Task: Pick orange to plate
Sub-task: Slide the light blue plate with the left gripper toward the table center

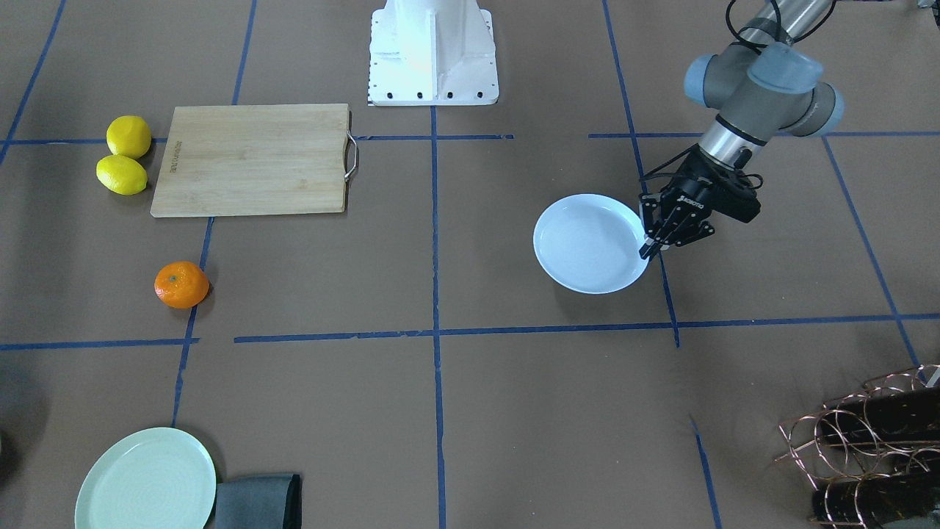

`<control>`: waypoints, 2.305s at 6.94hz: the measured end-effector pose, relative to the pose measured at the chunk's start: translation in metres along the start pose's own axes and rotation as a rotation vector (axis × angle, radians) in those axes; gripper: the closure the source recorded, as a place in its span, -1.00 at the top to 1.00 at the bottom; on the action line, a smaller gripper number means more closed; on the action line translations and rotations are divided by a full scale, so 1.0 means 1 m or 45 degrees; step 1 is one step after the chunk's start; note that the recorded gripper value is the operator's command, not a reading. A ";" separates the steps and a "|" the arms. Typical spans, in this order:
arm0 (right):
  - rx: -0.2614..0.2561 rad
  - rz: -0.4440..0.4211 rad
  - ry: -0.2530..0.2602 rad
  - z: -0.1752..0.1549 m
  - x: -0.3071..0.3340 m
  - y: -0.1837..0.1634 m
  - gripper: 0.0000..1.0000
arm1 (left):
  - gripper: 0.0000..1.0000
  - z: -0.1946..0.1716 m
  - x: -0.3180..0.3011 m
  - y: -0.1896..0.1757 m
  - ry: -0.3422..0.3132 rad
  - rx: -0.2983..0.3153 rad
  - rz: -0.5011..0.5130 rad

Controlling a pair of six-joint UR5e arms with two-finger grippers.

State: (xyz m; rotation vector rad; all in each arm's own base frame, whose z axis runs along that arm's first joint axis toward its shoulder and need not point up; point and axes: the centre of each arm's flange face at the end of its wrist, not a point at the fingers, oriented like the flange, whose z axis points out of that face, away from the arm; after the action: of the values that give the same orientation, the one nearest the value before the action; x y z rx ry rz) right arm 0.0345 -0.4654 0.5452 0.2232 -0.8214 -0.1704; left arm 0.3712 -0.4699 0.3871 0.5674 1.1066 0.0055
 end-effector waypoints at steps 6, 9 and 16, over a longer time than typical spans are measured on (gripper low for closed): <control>0.001 0.001 0.000 0.000 0.000 -0.001 1.00 | -1.00 0.130 0.204 -0.004 -0.149 -0.028 -0.151; 0.001 0.001 -0.001 0.000 0.000 -0.001 1.00 | 0.99 0.135 0.203 0.002 -0.160 -0.036 -0.129; 0.096 -0.113 -0.018 -0.007 -0.014 -0.010 1.00 | 1.00 -0.094 0.015 -0.132 -0.341 -0.219 0.300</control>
State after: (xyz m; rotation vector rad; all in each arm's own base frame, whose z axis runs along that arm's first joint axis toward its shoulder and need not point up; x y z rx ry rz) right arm 0.0295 -0.4712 0.5284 0.3298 -0.8334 -0.2252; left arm 0.2625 -0.5390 0.2870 0.5240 0.7664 0.2217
